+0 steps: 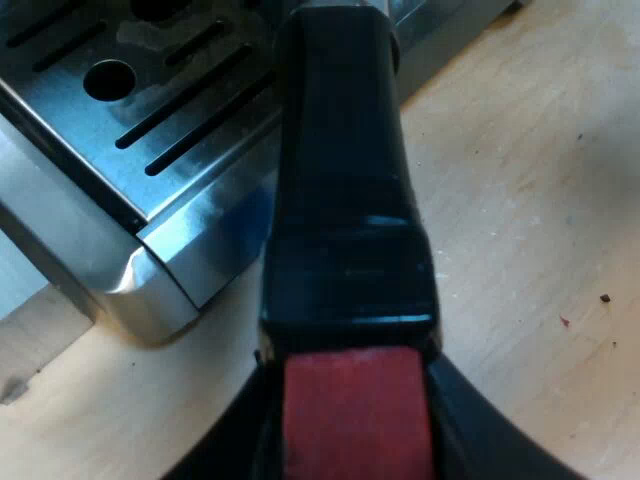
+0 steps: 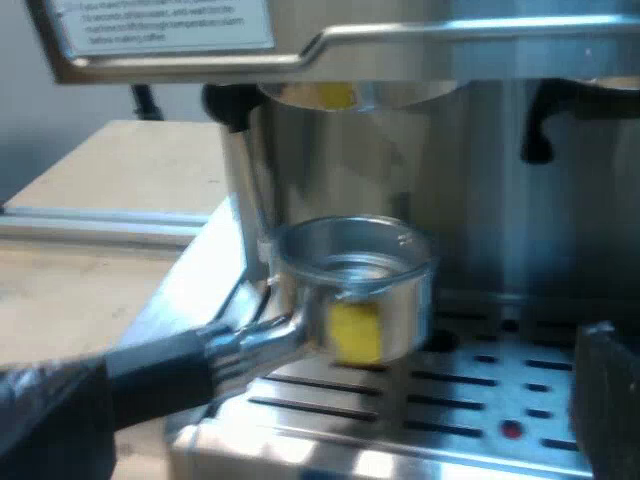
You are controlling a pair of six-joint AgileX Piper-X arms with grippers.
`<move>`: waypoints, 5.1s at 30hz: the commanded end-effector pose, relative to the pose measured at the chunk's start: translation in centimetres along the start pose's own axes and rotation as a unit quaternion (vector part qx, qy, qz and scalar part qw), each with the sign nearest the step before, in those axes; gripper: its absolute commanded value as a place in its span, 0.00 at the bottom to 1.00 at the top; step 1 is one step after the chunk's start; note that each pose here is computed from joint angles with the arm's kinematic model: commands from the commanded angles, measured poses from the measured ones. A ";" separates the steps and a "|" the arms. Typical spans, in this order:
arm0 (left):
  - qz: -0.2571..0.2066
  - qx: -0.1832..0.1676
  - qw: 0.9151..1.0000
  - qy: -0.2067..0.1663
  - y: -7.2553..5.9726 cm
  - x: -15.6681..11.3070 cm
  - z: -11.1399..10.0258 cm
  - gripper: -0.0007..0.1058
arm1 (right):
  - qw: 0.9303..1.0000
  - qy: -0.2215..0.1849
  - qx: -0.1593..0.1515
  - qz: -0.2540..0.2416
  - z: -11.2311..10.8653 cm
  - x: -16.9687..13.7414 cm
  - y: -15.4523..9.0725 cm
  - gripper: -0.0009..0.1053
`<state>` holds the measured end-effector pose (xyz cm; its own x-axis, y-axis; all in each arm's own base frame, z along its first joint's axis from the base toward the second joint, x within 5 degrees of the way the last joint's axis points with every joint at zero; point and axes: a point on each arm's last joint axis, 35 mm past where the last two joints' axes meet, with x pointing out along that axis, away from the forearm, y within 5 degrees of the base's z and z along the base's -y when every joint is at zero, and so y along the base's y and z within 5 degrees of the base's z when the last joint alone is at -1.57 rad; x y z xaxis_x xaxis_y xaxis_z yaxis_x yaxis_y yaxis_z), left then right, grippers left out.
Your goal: Put the handle in the coffee machine
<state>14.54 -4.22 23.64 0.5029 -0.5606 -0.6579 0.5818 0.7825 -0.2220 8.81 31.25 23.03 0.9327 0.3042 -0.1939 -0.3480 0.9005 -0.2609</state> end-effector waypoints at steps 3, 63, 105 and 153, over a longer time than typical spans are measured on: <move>-0.004 0.022 0.999 -0.028 -0.1 -0.4 0.9 0.01 | 0.998 -0.034 -0.015 0.043 -0.4 -0.2 -0.1 0.88; -0.003 0.031 0.999 -0.032 -0.1 -0.4 1.0 0.01 | 0.996 0.006 -0.086 0.011 -2.4 -0.2 -0.6 0.88; -0.003 0.031 0.999 -0.032 -0.1 -0.4 1.0 0.01 | 0.999 -0.040 -0.024 0.009 -0.7 -0.3 -0.6 0.88; -0.042 0.091 0.995 -0.028 3.8 2.3 2.1 0.01 | 0.999 -0.040 -0.025 0.009 -0.7 -0.3 -0.6 0.88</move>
<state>18.86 -2.95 21.82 0.4603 -0.6065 -0.6483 0.6966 0.6995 -0.1597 8.63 30.50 22.40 0.9276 0.3506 -0.1291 -0.3735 0.8780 -0.2995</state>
